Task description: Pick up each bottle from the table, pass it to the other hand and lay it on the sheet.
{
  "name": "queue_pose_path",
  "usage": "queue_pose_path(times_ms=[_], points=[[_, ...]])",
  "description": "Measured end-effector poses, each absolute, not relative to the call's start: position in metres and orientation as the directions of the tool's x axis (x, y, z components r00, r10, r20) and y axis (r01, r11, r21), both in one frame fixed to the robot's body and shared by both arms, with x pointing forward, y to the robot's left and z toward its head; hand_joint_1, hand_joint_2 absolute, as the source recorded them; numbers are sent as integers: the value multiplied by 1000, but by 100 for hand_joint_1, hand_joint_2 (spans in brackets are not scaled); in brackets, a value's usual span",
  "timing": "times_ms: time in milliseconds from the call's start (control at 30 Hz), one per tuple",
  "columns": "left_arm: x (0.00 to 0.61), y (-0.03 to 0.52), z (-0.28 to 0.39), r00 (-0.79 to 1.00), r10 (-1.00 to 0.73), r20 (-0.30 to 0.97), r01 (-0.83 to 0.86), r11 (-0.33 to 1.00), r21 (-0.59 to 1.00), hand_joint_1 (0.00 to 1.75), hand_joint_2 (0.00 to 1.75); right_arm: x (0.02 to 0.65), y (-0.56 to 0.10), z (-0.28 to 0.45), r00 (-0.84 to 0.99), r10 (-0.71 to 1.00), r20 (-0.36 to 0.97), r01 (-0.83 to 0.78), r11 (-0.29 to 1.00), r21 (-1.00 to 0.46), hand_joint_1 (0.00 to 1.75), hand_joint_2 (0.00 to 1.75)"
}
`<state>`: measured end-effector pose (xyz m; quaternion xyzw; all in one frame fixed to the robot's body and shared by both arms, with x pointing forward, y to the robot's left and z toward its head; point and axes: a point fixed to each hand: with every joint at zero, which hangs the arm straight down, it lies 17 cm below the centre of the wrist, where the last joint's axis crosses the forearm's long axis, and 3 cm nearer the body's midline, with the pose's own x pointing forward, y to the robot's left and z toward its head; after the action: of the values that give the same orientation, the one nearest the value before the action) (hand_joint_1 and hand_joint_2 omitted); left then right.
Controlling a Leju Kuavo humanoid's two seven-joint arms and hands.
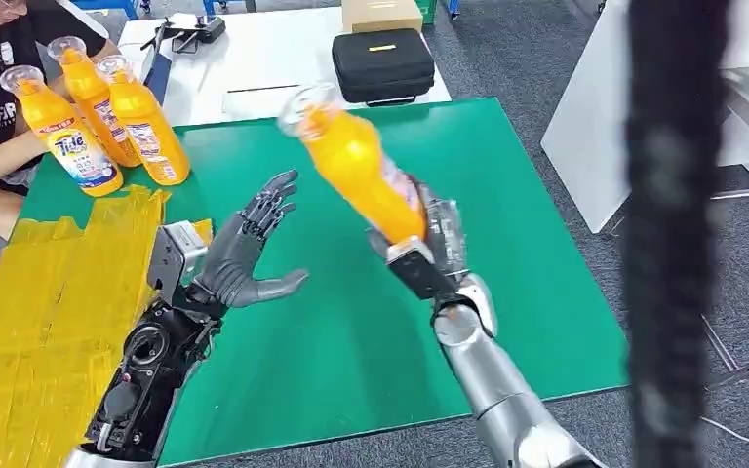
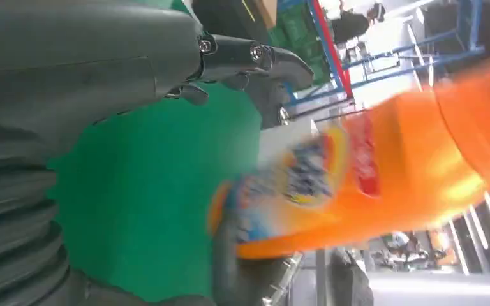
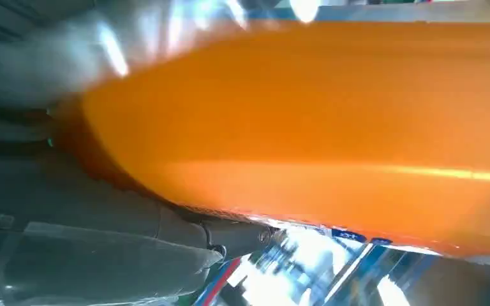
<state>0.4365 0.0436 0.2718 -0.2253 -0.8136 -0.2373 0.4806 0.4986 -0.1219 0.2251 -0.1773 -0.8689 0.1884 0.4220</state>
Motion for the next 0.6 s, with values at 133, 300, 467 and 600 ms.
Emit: queue_pose_path(times_ms=[133, 300, 467, 600], points=[[439, 39, 273, -431, 143, 891, 607, 777, 169, 0, 175, 488, -85, 220, -613, 434, 660, 71, 862, -501, 175, 175], [439, 35, 274, -423, 158, 892, 621, 768, 158, 0, 175, 477, -54, 212, -637, 345, 689, -63, 868, -493, 175, 175], [440, 35, 275, -420, 164, 892, 624, 766, 153, 0, 175, 468, -34, 208, -645, 286, 709, -142, 867, -478, 175, 175], [441, 35, 276, -412, 181, 893, 628, 767, 134, 0, 175, 455, -16, 207, -658, 194, 727, -249, 855, -454, 175, 175]])
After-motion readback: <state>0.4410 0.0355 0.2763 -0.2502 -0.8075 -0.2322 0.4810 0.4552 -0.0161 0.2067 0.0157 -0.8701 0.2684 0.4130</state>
